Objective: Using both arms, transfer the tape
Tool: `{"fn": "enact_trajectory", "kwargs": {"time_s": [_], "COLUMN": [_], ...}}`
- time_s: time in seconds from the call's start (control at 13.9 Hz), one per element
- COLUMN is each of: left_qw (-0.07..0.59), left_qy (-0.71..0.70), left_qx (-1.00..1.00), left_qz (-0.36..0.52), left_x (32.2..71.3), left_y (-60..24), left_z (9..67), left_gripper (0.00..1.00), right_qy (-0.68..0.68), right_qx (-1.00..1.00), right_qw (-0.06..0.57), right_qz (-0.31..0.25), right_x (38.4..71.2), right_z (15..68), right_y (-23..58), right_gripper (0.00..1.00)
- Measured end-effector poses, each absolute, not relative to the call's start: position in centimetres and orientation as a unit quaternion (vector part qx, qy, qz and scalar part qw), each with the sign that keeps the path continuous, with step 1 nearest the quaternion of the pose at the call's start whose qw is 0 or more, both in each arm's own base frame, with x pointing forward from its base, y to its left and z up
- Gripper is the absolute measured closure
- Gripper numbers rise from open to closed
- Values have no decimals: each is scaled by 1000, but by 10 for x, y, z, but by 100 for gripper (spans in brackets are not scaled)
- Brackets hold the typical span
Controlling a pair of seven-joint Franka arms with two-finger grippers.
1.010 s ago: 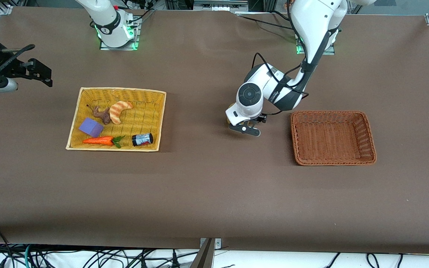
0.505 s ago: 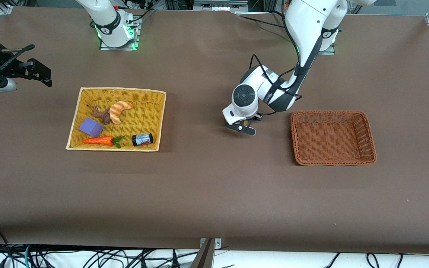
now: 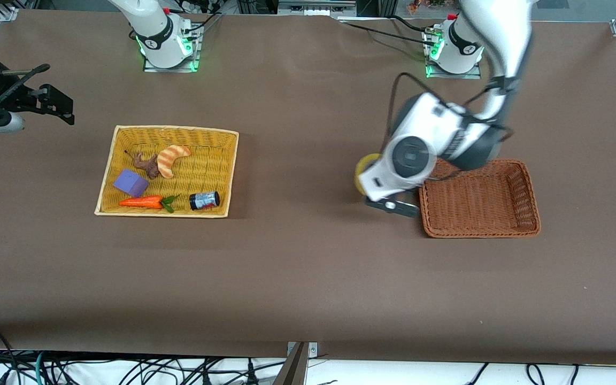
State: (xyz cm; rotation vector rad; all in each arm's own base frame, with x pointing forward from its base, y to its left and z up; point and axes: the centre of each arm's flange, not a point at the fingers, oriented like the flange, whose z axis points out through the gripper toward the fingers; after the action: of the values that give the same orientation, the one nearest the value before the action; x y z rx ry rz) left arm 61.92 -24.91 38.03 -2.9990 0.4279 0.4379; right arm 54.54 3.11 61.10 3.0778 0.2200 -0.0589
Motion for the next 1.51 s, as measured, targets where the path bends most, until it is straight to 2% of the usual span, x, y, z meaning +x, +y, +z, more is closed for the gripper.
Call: {"fn": "enact_trajectory", "kwargs": {"time_s": [0.14, 0.36, 0.65, 0.87, 0.94, 1.08, 1.3, 1.44, 1.51], "left_qw": [24, 29, 22, 20, 20, 23, 20, 7, 9], "left_qy": [148, 155, 172, 184, 185, 183, 184, 158, 129], "left_qx": [-978, -975, -973, -972, -972, -975, -980, -987, -992], "left_qz": [143, 158, 151, 147, 142, 124, 79, 33, 14], "left_x": [645, 655, 619, 605, 607, 617, 631, 627, 620], "left_y": [-163, -69, -65, -76, -77, -78, -97, -100, -96], "left_z": [403, 361, 260, 239, 245, 286, 408, 493, 523], "left_gripper": [78, 78, 78, 75, 68, 49, 19, 0, 0], "right_qy": [71, 71, 71, 71, 71, 71, 71, 70, 70], "right_qx": [997, 997, 997, 997, 997, 997, 997, 997, 997], "right_qw": [28, 28, 28, 28, 28, 28, 28, 28, 28], "right_qz": [-19, -19, -19, -19, -19, -19, -19, -19, -19], "right_x": [545, 545, 545, 545, 545, 545, 545, 545, 545], "right_z": [611, 611, 611, 611, 611, 611, 611, 611, 611], "right_y": [31, 31, 31, 31, 31, 31, 31, 31, 31], "right_gripper": [0, 0, 0, 0, 0, 0, 0, 0, 0]}}
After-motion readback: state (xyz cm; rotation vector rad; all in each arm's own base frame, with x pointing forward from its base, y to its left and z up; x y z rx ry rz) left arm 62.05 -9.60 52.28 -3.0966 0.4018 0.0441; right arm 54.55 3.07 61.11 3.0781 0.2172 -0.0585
